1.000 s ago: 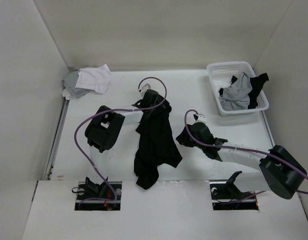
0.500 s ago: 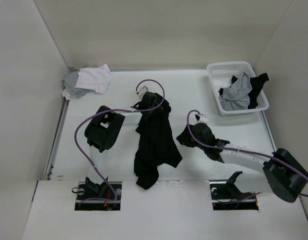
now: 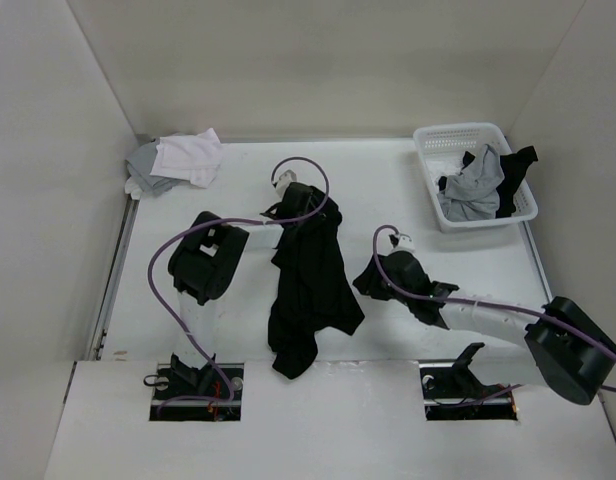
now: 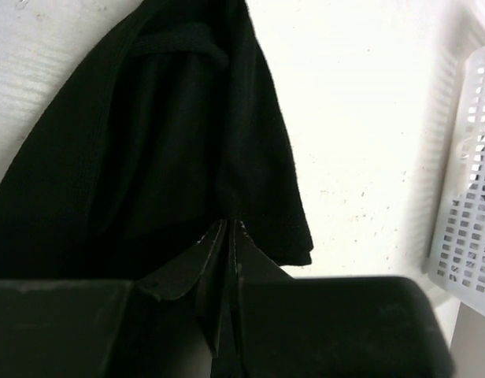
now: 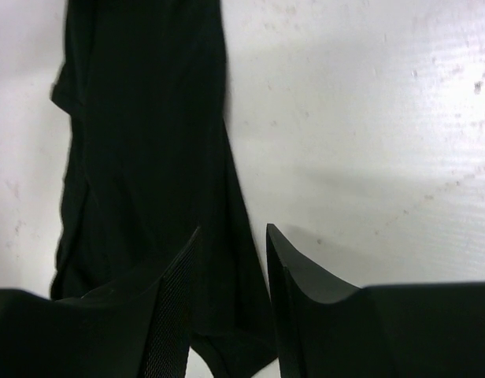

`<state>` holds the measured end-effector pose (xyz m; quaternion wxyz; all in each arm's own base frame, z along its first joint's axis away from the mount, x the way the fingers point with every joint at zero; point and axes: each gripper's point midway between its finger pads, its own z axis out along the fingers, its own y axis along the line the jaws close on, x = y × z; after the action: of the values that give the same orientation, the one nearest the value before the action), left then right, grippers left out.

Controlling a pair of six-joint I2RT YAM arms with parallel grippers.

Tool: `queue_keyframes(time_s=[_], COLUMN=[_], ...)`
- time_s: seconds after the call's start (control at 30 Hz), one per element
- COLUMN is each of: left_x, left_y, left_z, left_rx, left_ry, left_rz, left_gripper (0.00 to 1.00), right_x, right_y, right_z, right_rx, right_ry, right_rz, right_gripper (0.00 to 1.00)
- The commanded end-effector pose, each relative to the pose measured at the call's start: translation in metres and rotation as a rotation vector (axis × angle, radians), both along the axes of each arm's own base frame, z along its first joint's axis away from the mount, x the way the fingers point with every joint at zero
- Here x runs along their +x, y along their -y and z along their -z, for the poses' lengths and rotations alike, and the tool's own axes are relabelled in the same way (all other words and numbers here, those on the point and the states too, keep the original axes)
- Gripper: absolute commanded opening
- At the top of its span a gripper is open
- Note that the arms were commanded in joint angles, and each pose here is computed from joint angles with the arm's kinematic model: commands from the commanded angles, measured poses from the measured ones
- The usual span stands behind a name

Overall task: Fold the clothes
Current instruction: Flatten the tank top out

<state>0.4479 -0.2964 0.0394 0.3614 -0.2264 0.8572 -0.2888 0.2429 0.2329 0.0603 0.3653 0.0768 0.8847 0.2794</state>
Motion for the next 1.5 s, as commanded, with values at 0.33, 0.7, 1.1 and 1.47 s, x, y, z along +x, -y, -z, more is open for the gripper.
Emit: queue_keyframes(time_s=[0.33, 0.7, 1.1, 1.47], left_x=[-0.018, -0.055, -0.064, -0.136], left_y=[-0.047, -0.127, -0.139, -0.219], left_z=[-0.166, -0.194, -0.300, -0.239], left_rx=[-0.189, -0.245, -0.453, -0.366], left_ry=[0.338, 0.403, 0.607, 0.593], left_rz=[-0.031, -0.146, -0.121, -0.299], left_gripper=[0.00, 0.00, 0.00, 0.01], right_x=[-0.060, -0.052, 0.071, -0.031], right_y=[0.013, -0.019, 0.005, 0.014], right_z=[0.029, 0.037, -0.243, -0.248], right_rx=[-0.091, -0.110, -0.095, -0.042], right_ry=[-0.165, -0.223, 0.491, 0.478], right_rz=[-0.044, -0.125, 0.098, -0.106], right_gripper=[0.49, 0.29, 0.00, 0.06])
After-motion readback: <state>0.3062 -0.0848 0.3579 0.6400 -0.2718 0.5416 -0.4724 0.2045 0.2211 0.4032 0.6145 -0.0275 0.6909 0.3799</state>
